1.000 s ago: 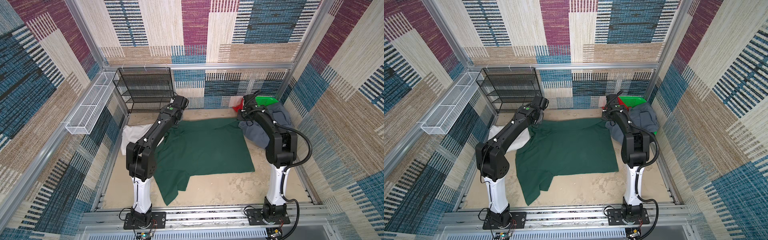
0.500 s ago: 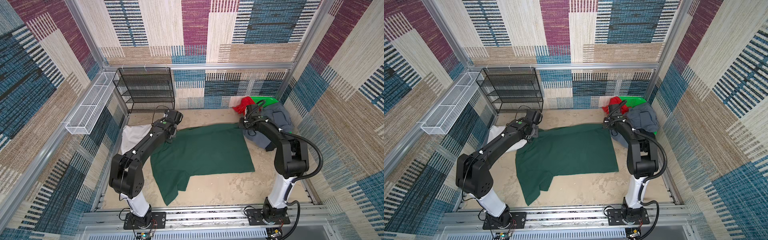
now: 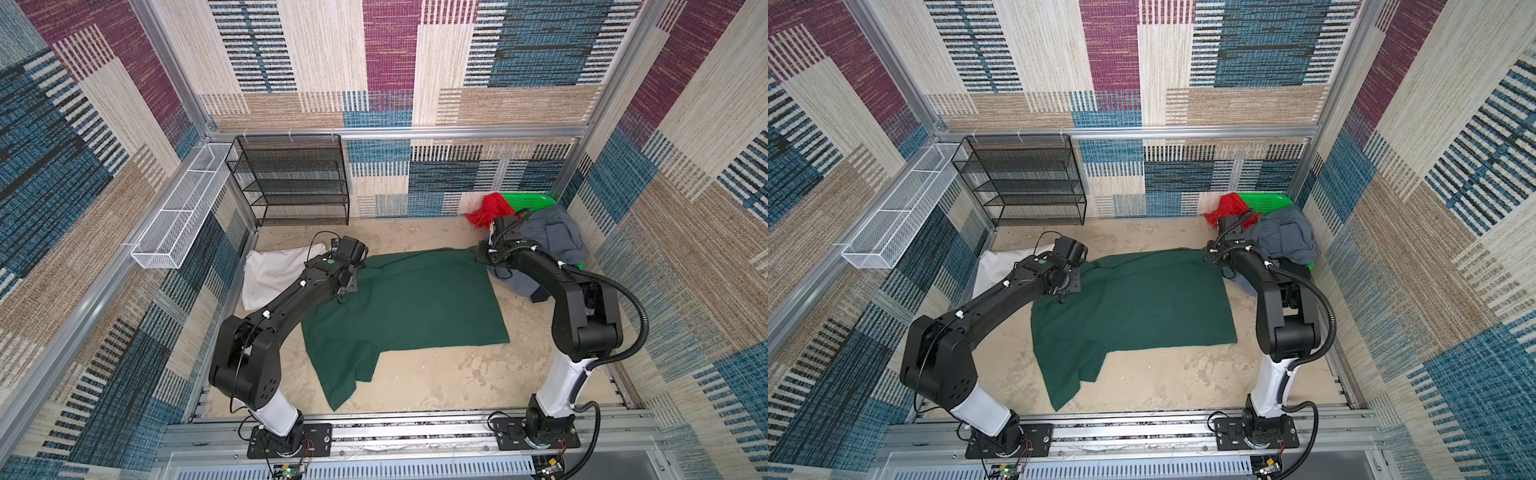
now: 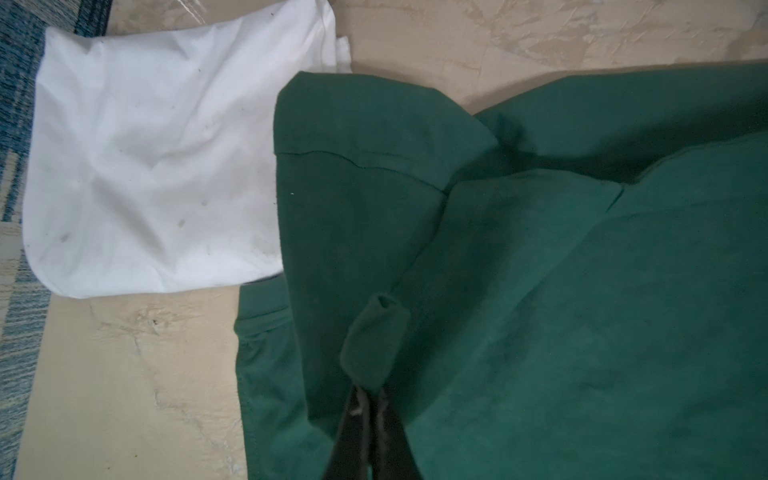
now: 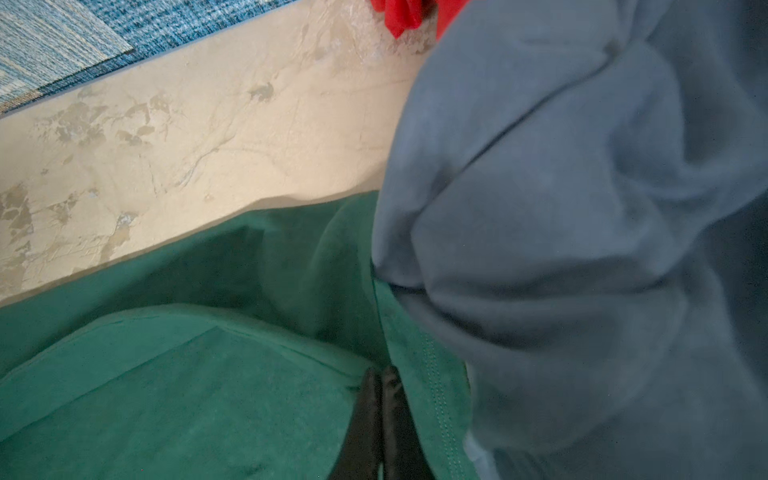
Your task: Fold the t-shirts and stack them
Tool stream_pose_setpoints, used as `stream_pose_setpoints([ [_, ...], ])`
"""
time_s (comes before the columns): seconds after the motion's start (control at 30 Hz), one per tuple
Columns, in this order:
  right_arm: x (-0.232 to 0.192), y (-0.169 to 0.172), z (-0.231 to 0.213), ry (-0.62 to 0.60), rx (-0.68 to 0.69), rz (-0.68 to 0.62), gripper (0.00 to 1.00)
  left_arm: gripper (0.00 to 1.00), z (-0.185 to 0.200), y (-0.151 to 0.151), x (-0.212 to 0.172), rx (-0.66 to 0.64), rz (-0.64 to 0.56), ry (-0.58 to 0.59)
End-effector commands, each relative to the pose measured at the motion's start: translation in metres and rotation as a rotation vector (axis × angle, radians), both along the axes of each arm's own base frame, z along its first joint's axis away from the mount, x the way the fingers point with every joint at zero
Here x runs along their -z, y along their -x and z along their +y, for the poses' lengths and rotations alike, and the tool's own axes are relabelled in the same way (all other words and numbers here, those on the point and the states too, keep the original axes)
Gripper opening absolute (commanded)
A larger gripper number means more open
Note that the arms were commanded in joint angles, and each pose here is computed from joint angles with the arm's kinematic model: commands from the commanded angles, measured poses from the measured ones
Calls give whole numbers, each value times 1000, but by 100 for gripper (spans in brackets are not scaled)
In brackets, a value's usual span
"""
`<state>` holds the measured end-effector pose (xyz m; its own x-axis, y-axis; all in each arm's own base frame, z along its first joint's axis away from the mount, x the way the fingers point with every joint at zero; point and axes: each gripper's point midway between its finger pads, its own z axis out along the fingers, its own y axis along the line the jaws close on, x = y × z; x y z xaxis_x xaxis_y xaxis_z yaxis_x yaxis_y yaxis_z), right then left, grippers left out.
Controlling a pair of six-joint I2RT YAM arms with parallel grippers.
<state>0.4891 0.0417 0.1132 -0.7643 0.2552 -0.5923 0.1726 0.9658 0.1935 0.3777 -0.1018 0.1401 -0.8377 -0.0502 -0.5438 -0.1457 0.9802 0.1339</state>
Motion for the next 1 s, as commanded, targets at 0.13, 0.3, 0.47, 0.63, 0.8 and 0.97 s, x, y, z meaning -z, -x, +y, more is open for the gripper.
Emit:
stream_pose_setpoints([
  [0.13, 0, 8, 8, -61, -8, -22, 31, 11, -7, 15, 11, -24, 25, 66],
  [0.3, -5, 11, 10, -74, -17, -26, 71, 59, -4, 22, -2, -22, 5, 82],
  [0.47, -17, 13, 14, -92, -32, -47, 74, 74, 1, 23, -25, -23, -77, 129],
  [0.63, -23, 22, 12, -56, -21, -48, 77, 77, 30, 18, -20, -97, -77, 211],
  [0.8, -33, 31, 43, 18, -90, -54, 84, 79, 59, 1, -15, -151, -104, 218],
  [0.97, -34, 35, 105, -72, -224, -69, 95, 77, 71, -28, 3, -195, -78, 306],
])
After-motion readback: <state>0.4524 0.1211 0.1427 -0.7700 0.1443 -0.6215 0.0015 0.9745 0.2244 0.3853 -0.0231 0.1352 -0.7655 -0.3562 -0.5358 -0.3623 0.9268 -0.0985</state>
